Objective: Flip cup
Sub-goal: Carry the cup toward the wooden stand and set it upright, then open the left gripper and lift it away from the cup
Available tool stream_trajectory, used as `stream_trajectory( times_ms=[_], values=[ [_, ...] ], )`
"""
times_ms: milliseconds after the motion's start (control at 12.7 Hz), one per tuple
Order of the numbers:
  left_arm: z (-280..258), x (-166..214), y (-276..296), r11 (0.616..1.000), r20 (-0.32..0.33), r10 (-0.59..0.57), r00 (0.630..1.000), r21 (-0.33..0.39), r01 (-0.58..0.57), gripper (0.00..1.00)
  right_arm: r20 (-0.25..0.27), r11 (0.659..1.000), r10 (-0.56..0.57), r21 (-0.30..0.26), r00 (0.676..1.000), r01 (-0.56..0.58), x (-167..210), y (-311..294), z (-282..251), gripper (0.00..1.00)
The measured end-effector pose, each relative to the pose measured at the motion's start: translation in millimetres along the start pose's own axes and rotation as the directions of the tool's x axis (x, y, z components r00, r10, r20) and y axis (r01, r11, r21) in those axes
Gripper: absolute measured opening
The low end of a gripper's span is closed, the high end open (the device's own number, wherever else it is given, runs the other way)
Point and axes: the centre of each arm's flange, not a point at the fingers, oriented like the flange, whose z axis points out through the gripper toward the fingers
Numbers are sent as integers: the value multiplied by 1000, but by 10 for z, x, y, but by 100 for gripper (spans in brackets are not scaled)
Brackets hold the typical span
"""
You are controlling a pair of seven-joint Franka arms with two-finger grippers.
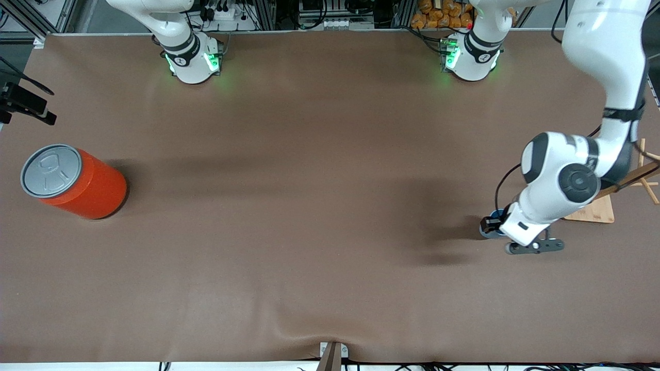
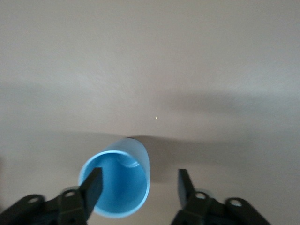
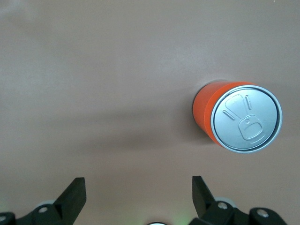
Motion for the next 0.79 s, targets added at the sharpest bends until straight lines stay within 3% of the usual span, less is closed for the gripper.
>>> stream_trajectory(
  times_ms=[158,474,789],
  values=[
    [-729,-4,-34,1000,-55,-6,998,13,7,99,-1,1000,0,0,1000,0,1,2,-1,100],
    [-2188,-497,-183,998,-103,-5,995,54,10,100,-2,1000,1,-1,1000,-1,1,6,-2,100],
    [-2798,-958,-372,1000,-66,10,998,-9,-10,100,-2,1000,3,-1,1000,-3,1,15,-4,100]
  ],
)
